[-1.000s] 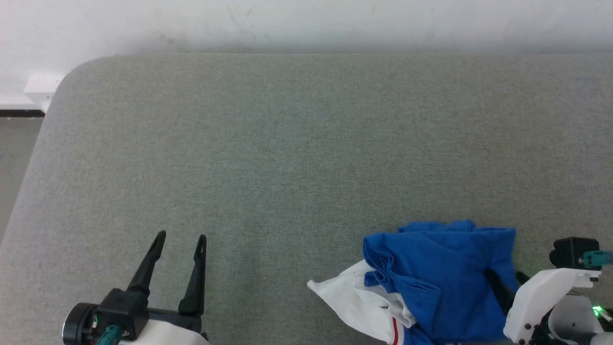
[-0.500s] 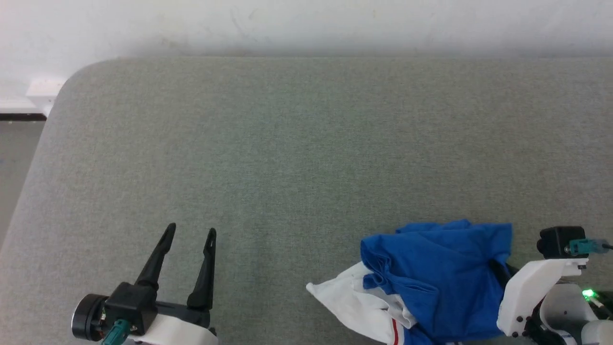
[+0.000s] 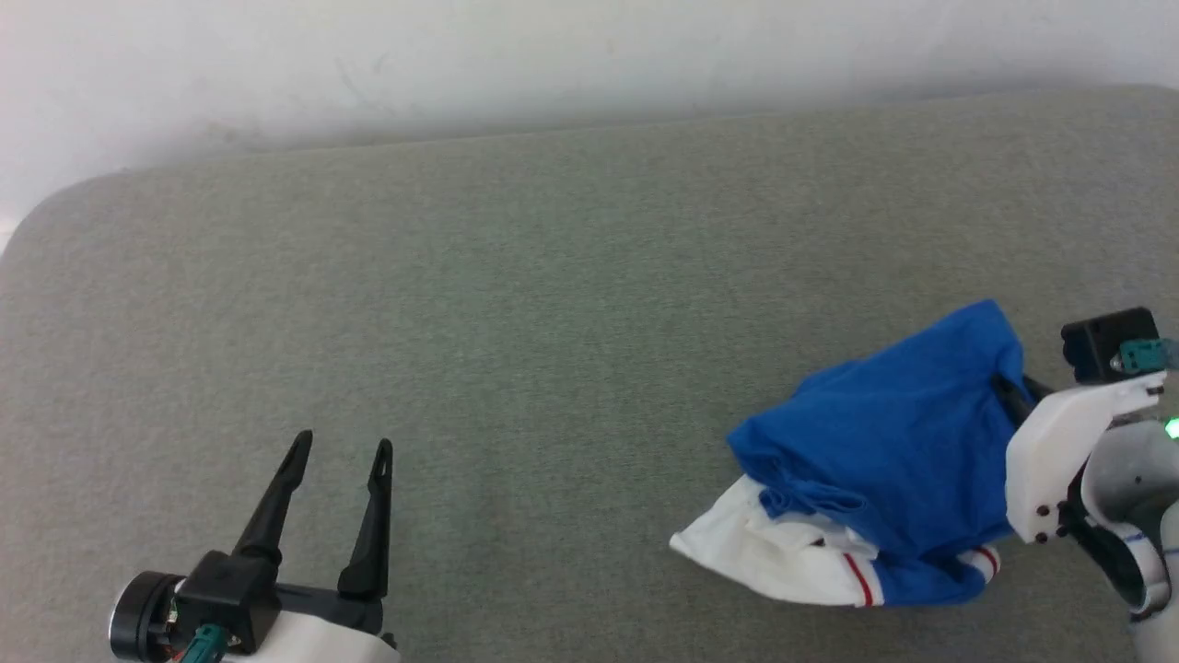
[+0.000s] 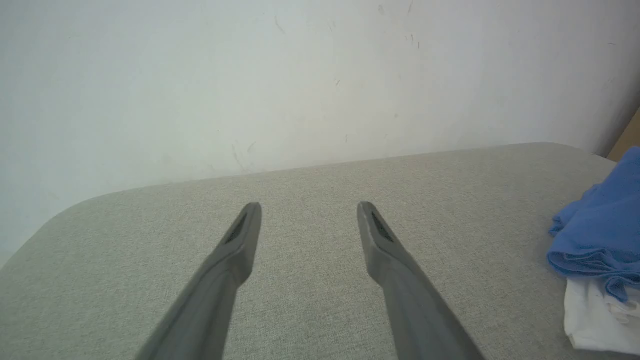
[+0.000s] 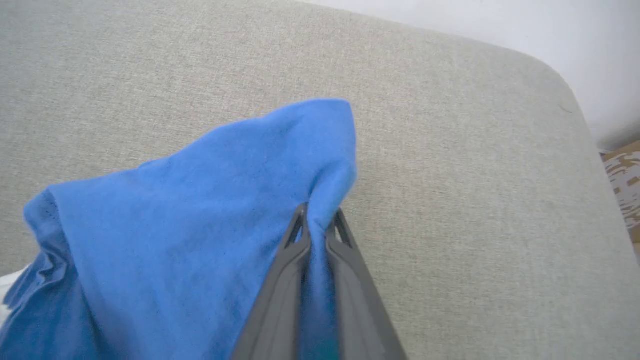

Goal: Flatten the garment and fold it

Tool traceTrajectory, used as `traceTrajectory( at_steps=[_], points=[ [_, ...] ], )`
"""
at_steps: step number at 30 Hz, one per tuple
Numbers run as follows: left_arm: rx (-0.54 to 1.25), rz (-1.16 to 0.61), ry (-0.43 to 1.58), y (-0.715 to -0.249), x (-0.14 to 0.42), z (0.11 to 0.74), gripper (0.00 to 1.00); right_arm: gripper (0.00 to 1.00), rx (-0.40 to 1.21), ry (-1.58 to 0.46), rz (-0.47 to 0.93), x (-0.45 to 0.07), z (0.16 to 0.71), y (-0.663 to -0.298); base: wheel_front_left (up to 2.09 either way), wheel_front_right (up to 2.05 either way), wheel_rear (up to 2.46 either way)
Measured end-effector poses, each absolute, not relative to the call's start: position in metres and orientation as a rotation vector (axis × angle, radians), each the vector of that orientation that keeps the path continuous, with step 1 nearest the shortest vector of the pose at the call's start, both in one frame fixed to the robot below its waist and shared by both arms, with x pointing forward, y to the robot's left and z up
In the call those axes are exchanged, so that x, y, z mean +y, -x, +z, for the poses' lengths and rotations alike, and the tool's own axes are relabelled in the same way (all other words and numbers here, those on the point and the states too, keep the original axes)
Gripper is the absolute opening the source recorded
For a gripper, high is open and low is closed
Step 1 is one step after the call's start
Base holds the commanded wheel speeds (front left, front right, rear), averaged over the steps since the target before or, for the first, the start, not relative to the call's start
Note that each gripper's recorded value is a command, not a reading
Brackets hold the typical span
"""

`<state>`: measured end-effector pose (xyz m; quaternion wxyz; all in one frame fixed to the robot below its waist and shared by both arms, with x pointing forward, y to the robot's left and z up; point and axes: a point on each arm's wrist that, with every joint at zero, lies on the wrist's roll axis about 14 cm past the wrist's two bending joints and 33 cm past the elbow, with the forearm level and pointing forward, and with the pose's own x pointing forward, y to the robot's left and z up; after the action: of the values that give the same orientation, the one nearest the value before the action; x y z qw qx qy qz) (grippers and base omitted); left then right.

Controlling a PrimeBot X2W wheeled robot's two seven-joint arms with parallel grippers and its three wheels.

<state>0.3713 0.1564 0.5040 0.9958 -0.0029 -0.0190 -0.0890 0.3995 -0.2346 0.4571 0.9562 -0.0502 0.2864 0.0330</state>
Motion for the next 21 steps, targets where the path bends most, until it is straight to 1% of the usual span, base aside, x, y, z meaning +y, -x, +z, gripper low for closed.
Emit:
traceTrajectory(
  at_steps=[10,15,21],
  points=[
    [-0.068,-0.308,-0.001,-0.392,0.121,0.514,1.0,0.0,0.563,0.26,-0.068,-0.305,0.486,-0.404,0.0,0.0,0.0],
    [-0.082,-0.358,-0.021,-0.41,0.109,0.515,1.0,0.0,0.535,0.307,-0.134,-0.335,0.501,-0.419,0.0,0.0,0.0],
    [-0.075,-0.408,-0.044,-0.438,0.099,0.505,1.0,0.0,0.538,0.332,-0.226,-0.37,0.501,-0.438,0.0,0.0,0.0]
  ],
)
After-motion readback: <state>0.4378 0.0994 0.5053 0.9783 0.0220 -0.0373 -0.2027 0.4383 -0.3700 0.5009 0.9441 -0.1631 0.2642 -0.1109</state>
